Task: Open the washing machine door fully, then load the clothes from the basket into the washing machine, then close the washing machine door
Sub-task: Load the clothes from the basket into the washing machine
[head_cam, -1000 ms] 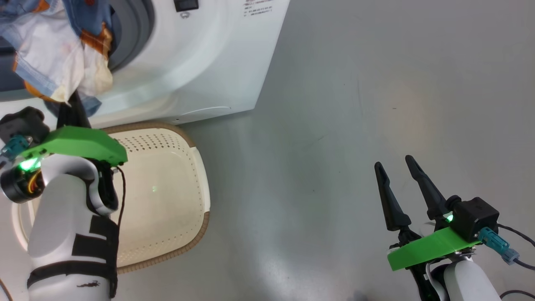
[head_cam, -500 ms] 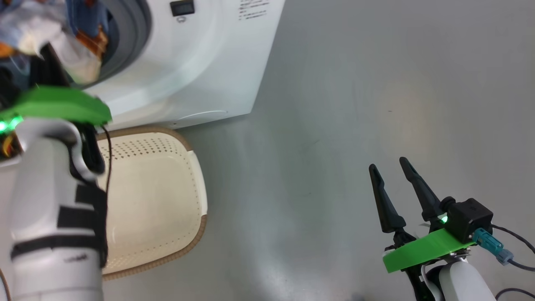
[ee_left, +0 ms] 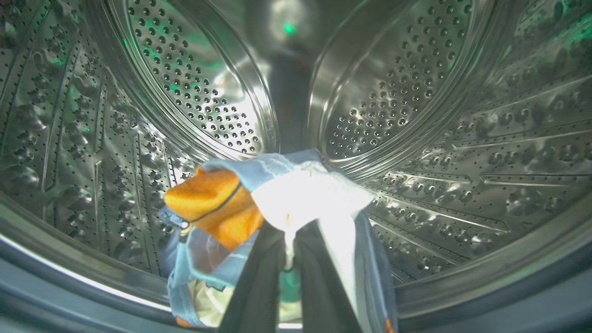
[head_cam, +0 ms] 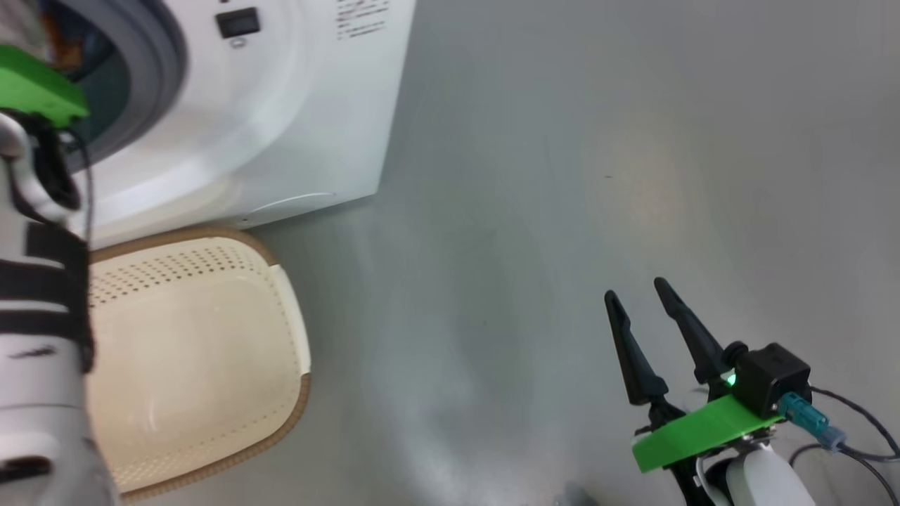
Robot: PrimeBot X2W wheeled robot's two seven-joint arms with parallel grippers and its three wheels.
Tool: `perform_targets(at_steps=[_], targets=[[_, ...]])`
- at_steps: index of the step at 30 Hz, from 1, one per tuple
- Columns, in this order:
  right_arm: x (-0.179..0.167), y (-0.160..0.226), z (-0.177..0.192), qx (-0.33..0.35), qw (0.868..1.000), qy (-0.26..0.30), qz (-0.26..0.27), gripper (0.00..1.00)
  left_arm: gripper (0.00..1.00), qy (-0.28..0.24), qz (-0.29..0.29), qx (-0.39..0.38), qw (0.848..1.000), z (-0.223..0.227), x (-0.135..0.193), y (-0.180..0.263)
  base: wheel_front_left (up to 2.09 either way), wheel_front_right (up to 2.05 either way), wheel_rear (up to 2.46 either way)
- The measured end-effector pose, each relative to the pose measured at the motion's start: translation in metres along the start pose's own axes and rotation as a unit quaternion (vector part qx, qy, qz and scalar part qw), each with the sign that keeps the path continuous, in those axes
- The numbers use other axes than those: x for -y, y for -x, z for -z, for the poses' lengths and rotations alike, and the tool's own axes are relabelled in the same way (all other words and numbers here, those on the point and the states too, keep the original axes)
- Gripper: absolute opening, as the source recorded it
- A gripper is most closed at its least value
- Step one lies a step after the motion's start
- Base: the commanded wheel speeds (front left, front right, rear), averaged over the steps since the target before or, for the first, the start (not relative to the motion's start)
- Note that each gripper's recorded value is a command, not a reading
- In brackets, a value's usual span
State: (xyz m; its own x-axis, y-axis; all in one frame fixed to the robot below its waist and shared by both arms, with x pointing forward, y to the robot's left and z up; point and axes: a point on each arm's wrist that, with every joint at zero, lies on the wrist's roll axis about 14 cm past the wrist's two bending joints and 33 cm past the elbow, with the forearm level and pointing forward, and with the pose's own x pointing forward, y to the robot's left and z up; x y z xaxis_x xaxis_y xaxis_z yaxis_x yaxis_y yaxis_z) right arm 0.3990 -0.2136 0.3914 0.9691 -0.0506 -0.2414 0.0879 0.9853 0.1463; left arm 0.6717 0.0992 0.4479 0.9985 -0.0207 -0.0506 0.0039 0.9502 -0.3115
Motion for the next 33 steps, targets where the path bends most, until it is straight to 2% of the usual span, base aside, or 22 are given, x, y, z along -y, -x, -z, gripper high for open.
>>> perform_targets(at_steps=[4,10,12,16,23,29,33], targets=[[0.010,0.015,0.011,-0.020,1.000,0.001,0.018,1.00,0.00,-0.029,-0.017,0.001,0.999,-0.008,-0.011,-0.018,0.00,0.00,0.00],[0.020,0.026,0.022,-0.041,0.999,0.006,0.034,1.00,0.00,-0.042,-0.026,-0.009,0.999,-0.007,-0.019,-0.037,0.00,0.00,0.00],[0.020,0.026,0.023,-0.043,0.998,0.006,0.035,1.00,0.00,-0.043,-0.027,-0.011,0.999,-0.006,-0.019,-0.040,0.00,0.00,0.00],[0.023,0.030,0.031,-0.056,0.998,0.008,0.041,1.00,0.00,-0.078,-0.007,-0.006,0.997,-0.006,-0.018,-0.053,0.00,0.00,0.00],[0.031,0.042,0.042,-0.077,0.995,0.011,0.057,1.00,0.00,-0.042,-0.035,0.033,0.998,-0.026,-0.025,-0.070,0.00,0.00,0.00],[0.032,0.041,0.045,-0.082,0.995,0.013,0.059,1.00,0.00,-0.031,-0.034,0.064,0.997,-0.037,-0.025,-0.077,0.00,0.00,0.00],[0.035,0.041,0.050,-0.090,0.994,0.014,0.065,1.00,0.00,-0.021,-0.027,0.127,0.991,-0.068,-0.020,-0.081,0.00,0.00,0.00]])
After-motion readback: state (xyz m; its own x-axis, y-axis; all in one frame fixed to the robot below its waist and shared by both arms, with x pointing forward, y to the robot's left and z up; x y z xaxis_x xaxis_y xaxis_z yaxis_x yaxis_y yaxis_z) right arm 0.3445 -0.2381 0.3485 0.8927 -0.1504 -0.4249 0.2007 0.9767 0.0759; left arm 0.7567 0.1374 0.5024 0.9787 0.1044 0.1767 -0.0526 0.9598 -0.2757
